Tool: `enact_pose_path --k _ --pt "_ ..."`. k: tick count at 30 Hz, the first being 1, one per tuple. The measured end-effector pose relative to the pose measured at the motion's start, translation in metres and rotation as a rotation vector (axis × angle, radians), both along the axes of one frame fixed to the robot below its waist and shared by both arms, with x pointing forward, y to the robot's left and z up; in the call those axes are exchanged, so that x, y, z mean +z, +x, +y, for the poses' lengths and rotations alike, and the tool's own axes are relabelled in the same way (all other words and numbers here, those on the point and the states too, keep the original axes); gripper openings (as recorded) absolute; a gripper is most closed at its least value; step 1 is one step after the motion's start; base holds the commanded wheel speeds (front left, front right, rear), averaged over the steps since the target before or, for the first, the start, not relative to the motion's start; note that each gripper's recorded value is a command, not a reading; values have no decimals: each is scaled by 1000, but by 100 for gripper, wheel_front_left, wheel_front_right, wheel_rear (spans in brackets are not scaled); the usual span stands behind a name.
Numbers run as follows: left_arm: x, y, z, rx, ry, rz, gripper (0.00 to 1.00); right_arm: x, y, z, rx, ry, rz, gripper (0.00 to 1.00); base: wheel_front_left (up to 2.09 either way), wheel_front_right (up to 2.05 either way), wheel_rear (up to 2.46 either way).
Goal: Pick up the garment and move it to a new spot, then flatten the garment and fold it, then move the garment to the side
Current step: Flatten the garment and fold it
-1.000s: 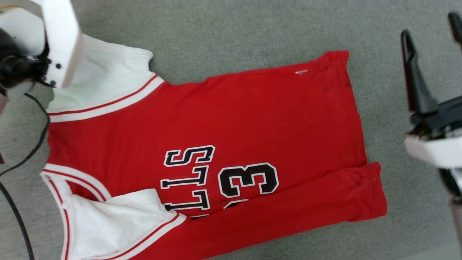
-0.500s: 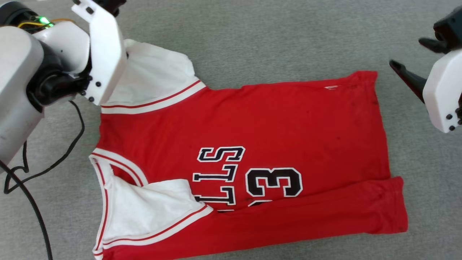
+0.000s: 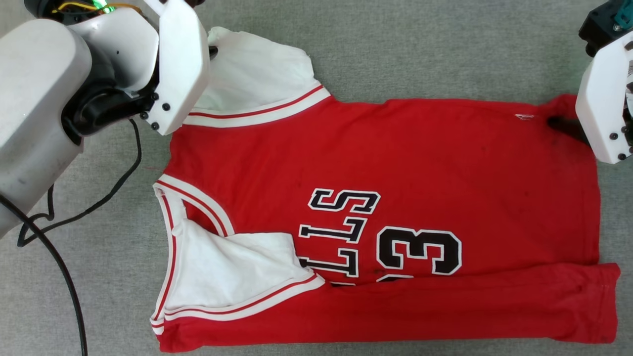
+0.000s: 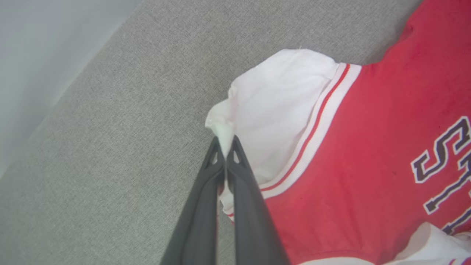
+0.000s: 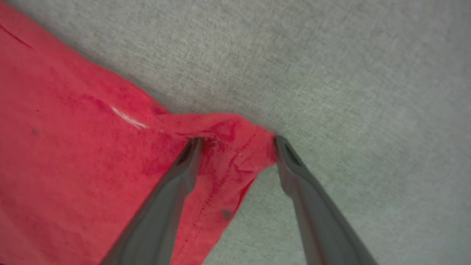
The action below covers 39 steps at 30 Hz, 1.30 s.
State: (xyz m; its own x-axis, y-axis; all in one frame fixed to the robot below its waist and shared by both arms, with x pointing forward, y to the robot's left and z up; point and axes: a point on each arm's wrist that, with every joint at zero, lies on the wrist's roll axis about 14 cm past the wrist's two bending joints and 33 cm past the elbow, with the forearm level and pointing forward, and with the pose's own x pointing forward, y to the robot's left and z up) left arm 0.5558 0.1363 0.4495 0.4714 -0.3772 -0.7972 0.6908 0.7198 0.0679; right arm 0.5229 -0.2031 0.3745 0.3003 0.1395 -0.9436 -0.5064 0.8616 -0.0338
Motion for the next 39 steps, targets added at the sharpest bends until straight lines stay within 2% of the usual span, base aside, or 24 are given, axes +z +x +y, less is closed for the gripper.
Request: enact_pose_path --k 4,5,6,11,19,29,39 --pt "-6 0 5 6 4 6 0 -15 -2 4 11 -2 29 100 0 0 0" --pt "-6 0 5 6 3 6 0 -16 -3 4 11 1 26 86 0 0 0" --pt "-7 -1 6 6 4 6 0 -15 -2 4 8 9 20 0 0 0 0" --pt "1 0 8 19 -10 -16 0 -8 -2 6 0 36 -24 0 0 0 0" --pt "36 -24 16 37 -50 -70 0 40 -8 7 -33 134 -197 0 0 0 0" --pt "51 -90 23 24 -72 -74 0 71 -53 8 -8 200 -295 0 0 0 0" --pt "17 -170 34 75 -84 48 0 60 -112 7 2 244 -259 0 0 0 0"
